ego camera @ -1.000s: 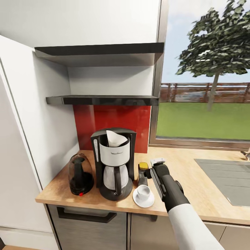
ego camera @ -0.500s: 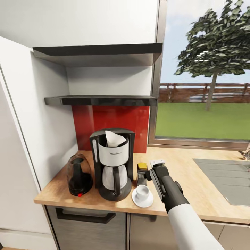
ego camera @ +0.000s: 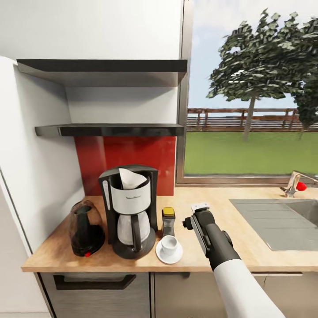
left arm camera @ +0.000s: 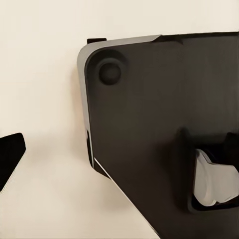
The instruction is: Set up a coffee station on the kitchen countertop: keep the coffee maker on the countertop, move the bottle of coffee from the kitchen shelf to the counter next to the coffee maker, place a paper coffee filter on top of the coffee maker, put the saucer next to the coffee maker with the coffee cup on the saucer, and place the electric kettle next to the coffee maker.
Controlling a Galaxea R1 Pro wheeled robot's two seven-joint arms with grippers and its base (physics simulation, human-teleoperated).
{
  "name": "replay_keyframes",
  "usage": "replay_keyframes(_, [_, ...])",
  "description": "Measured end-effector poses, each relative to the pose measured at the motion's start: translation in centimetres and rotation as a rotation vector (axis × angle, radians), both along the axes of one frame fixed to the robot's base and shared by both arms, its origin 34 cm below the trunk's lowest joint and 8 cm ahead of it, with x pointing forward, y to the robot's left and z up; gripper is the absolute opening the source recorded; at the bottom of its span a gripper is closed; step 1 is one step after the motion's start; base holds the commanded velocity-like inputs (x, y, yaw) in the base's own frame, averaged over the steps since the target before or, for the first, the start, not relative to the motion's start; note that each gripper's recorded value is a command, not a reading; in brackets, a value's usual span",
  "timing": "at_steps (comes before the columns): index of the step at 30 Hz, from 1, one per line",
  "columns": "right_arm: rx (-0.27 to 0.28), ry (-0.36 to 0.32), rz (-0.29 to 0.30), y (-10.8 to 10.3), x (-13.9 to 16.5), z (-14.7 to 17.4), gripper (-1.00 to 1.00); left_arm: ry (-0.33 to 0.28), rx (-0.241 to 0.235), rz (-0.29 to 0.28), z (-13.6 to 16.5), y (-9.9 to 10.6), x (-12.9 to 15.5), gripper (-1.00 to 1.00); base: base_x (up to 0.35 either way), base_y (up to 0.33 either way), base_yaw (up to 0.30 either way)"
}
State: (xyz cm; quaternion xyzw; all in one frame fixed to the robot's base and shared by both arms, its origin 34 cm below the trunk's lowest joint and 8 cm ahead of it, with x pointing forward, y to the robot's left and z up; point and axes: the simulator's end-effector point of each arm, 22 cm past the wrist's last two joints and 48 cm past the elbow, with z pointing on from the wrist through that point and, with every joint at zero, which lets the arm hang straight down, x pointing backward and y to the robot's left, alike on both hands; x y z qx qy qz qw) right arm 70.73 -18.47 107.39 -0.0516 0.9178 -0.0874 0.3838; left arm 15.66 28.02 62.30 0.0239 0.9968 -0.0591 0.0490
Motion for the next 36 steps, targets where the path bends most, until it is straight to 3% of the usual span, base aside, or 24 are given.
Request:
replay_keyframes(7, [-0.001, 0.006, 0.000, 0.0, -0.1, -0.3, 1.00, -0.008, 0.000, -0.001, 0.0, 0.0, 0.3, 1.00, 0.000, 0.000, -0.250])
replay_keyframes(10, [-0.010, 0.069, 0.003, -0.1, -1.1, -3.1, 1.00, -0.020, 0.001, 0.000, 0.1, 0.1, 0.6, 1.00, 0.000, 0.000, -0.264])
replay_keyframes(13, [-0.039, 0.086, -0.016, -2.7, -1.6, -5.9, 1.00, -0.046, -0.001, 0.001, 0.2, 0.0, 1.8, 1.00, 0.000, 0.000, -0.264])
replay_keyframes(15, [-0.040, -0.008, -0.017, -3.9, -0.7, -6.3, 1.00, -0.067, -0.003, -0.001, 0.3, -0.1, 2.8, 1.00, 0.000, 0.000, -0.241])
replay_keyframes(17, [-0.025, -0.227, 0.000, -4.8, 0.7, -5.8, 1.00, -0.096, -0.007, -0.003, 0.5, -0.3, 4.2, 1.00, 0.000, 0.000, -0.156])
replay_keyframes(18, [-0.019, -0.293, 0.009, -4.9, 0.9, -5.7, 1.00, -0.103, -0.008, -0.004, 0.6, -0.4, 4.5, 1.00, 0.000, 0.000, -0.067])
replay_keyframes(19, [-0.003, -0.401, 0.026, -4.8, 0.9, -5.7, 1.00, -0.114, -0.009, -0.005, 0.7, -0.4, 5.1, 1.00, 0.000, 0.000, -0.043])
replay_keyframes(23, [0.040, -0.605, 0.037, -5.5, 0.0, -6.8, 1.00, -0.126, -0.009, -0.007, 0.8, -0.4, 5.6, 1.00, 0.000, 0.000, -0.013])
replay_keyframes(25, [0.052, -0.640, 0.015, -6.2, -0.6, -7.6, 1.00, -0.127, -0.008, -0.007, 0.8, -0.4, 5.6, 1.00, 0.000, 0.000, -0.004])
replay_keyframes(27, [0.058, -0.649, -0.005, -6.9, -1.5, -9.1, 1.00, -0.127, -0.008, -0.007, 0.8, -0.3, 5.6, 1.00, 0.000, 0.000, -0.044])
replay_keyframes(30, [0.042, -0.566, -0.019, -8.8, -5.0, -15.2, 1.00, -0.128, -0.008, -0.007, 0.8, -0.4, 5.7, 1.00, 0.000, 0.000, -0.057])
replay_keyframes(36, [0.028, -0.440, -0.023, -10.1, -9.4, -21.2, 1.00, -0.129, -0.011, -0.005, 0.8, -0.5, 5.7, 1.00, 0.000, 0.000, -0.015])
